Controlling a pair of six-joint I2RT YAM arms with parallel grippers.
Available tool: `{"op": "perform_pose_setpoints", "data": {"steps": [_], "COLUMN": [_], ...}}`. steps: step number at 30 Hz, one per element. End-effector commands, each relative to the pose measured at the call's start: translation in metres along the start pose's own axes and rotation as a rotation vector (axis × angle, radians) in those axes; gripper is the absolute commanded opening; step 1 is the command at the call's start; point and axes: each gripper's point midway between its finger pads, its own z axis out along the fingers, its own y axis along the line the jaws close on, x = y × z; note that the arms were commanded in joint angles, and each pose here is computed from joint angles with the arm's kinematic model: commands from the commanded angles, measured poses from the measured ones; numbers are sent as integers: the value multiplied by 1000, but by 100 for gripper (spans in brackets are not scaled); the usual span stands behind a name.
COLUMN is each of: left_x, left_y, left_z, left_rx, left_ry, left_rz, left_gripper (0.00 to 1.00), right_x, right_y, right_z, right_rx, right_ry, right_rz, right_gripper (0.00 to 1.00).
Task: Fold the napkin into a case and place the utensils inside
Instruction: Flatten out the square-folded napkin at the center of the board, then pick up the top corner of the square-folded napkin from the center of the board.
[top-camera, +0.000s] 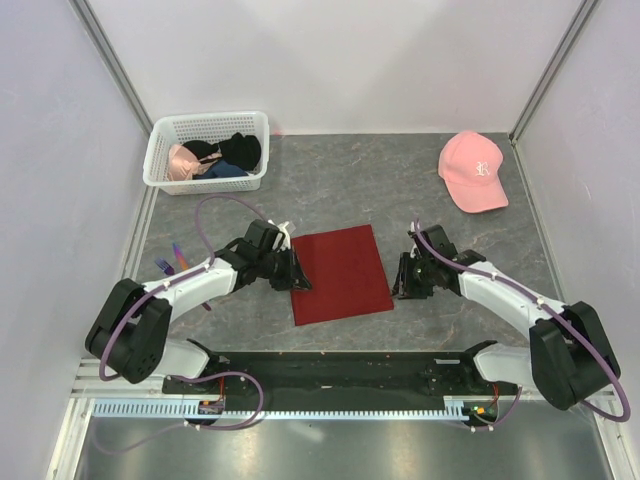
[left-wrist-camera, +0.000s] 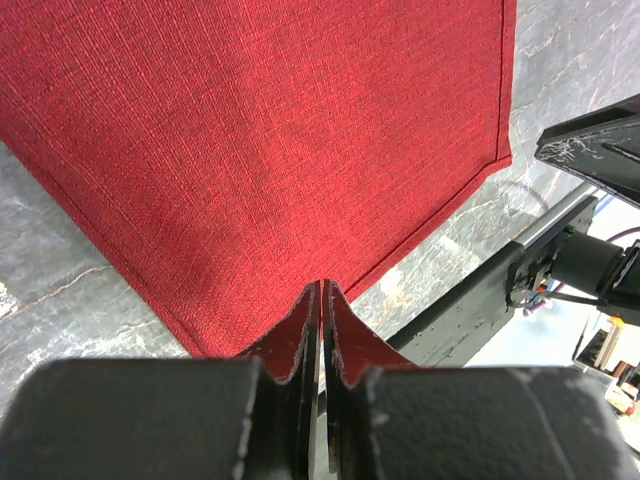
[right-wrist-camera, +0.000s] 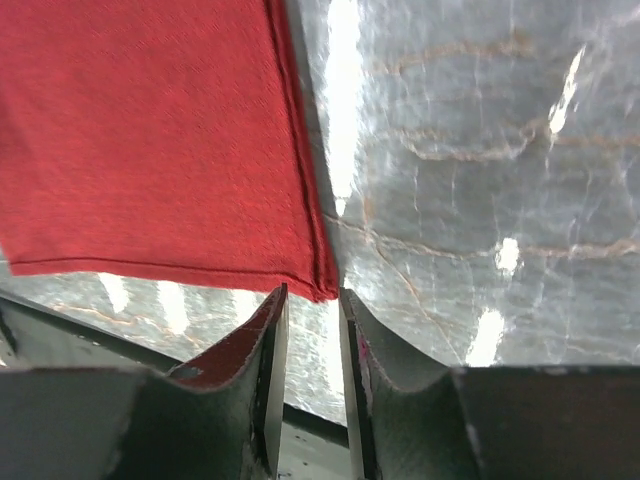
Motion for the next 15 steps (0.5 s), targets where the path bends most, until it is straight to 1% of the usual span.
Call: {"op": "perform_pose_setpoints", "data": {"steps": [1, 15], "left_x": [-4, 0], "left_y": [-8, -5], "left_z": [-4, -4], "left_rx": [29, 22], "left_ry": [-26, -21], "left_rz": [15, 4], "left_gripper": [8, 8], "right_x": [13, 17], "right_y": [-4, 3], "right_z": [3, 18], "right_rx": [35, -7], "right_ry": [13, 35], "right_rz": [11, 16], "right_gripper": [33, 29]}}
